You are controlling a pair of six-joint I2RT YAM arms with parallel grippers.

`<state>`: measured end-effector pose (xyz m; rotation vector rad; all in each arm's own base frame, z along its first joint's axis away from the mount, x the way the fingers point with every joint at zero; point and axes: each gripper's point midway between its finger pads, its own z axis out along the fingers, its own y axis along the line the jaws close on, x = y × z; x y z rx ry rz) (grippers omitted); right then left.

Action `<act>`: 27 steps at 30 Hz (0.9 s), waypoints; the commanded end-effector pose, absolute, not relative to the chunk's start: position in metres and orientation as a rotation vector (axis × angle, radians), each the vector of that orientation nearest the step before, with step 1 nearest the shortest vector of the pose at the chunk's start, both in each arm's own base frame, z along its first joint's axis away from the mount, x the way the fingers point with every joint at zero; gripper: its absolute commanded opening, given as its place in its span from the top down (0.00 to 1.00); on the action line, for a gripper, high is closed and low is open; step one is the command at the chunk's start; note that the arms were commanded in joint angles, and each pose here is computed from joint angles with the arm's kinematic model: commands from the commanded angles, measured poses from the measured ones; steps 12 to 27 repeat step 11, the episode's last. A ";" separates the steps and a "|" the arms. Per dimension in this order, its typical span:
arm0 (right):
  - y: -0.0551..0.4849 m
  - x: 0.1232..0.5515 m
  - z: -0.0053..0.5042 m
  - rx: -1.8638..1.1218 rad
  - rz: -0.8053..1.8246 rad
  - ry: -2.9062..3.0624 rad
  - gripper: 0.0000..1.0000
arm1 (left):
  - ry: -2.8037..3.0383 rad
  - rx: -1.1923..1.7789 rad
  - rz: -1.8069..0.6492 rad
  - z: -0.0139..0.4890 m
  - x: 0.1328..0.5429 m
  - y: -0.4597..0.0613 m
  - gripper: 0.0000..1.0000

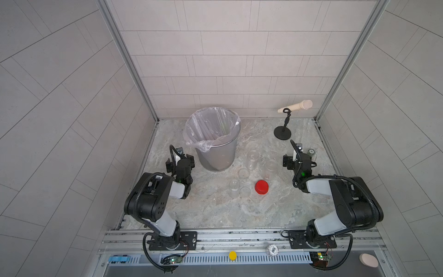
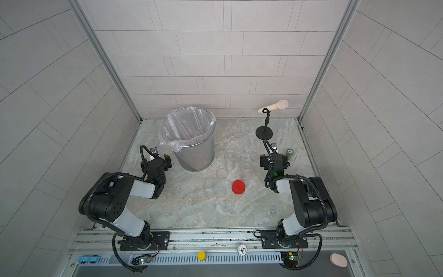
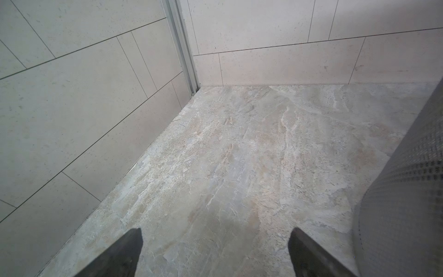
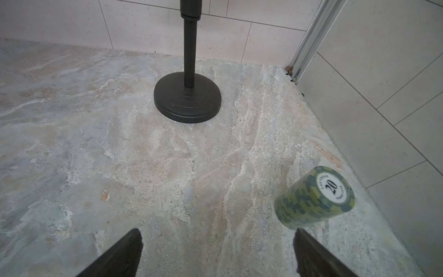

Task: Empty moldy rice from jars
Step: Reset both arms

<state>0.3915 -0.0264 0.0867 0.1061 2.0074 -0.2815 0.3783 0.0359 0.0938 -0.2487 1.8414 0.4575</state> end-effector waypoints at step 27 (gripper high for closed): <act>-0.029 0.391 0.087 0.108 -0.303 2.007 0.00 | 1.821 -0.273 0.461 0.099 0.381 0.039 0.00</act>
